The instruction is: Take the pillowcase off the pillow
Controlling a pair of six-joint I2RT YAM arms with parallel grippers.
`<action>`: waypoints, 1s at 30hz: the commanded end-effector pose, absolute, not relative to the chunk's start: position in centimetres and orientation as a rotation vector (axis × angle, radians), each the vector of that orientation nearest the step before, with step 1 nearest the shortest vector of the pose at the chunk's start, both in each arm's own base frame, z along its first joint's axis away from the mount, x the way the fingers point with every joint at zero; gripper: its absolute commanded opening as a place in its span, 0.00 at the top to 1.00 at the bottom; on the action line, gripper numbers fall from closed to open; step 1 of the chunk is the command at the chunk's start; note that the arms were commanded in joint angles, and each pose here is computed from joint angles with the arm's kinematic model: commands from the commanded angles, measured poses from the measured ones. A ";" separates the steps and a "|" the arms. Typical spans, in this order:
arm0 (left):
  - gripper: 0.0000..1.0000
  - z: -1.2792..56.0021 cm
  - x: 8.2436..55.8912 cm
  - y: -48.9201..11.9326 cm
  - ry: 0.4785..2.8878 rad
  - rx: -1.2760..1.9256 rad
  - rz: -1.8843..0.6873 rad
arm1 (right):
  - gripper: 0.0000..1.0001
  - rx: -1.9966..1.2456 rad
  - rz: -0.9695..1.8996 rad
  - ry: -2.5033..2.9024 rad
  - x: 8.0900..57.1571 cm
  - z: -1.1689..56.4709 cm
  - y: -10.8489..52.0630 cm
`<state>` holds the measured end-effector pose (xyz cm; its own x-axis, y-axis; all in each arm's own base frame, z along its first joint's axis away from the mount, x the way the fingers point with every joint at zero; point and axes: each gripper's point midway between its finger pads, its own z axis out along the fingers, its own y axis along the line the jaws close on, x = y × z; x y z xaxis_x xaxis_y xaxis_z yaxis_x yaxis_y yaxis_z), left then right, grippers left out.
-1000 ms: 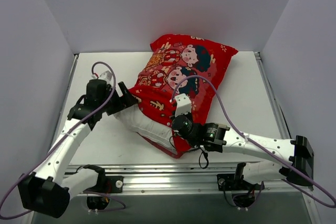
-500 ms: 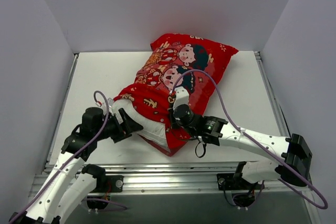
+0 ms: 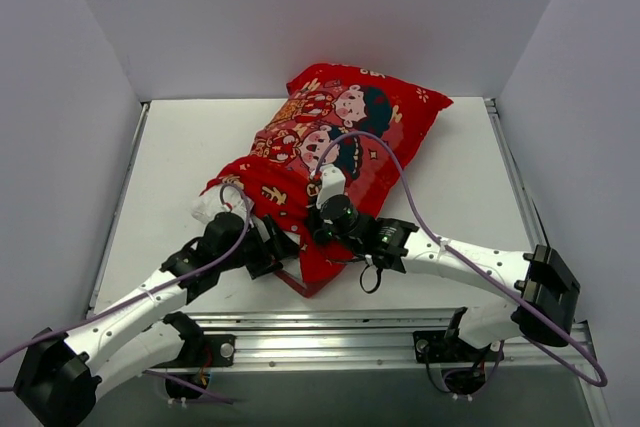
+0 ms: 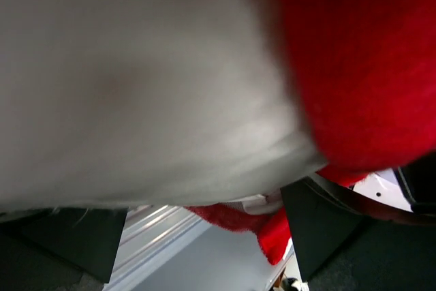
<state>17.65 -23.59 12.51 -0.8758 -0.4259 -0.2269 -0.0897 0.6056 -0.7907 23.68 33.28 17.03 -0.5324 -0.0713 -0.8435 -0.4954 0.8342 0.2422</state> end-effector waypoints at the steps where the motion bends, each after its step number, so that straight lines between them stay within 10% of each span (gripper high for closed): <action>1: 0.06 15.1 20.1 -24.9 2.264 -0.435 -1.233 | 1.00 -0.382 0.647 2.022 24.9 18.9 34.7; 12: 0.04 14.0 20.9 -25.1 2.118 -0.613 -1.200 | 1.00 -0.367 0.717 2.017 24.5 18.9 35.5; 15: 0.21 14.3 21.5 -24.7 2.072 -0.635 -1.168 | 1.00 -0.358 0.735 2.021 24.2 18.8 35.4; 22: 0.97 15.1 21.7 -24.1 2.045 -0.634 -1.141 | 1.00 -0.309 0.650 2.022 24.8 18.3 33.5; 30: 0.98 21.8 20.7 -20.1 1.967 -0.573 -1.029 | 1.00 -0.002 0.454 2.048 27.6 16.1 22.7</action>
<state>19.26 -22.60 15.14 -0.6924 -0.6079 -0.3886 -0.0559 0.5821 -0.8112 24.85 30.05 17.39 -0.5525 0.1103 -0.8262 -0.4100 0.8270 0.3846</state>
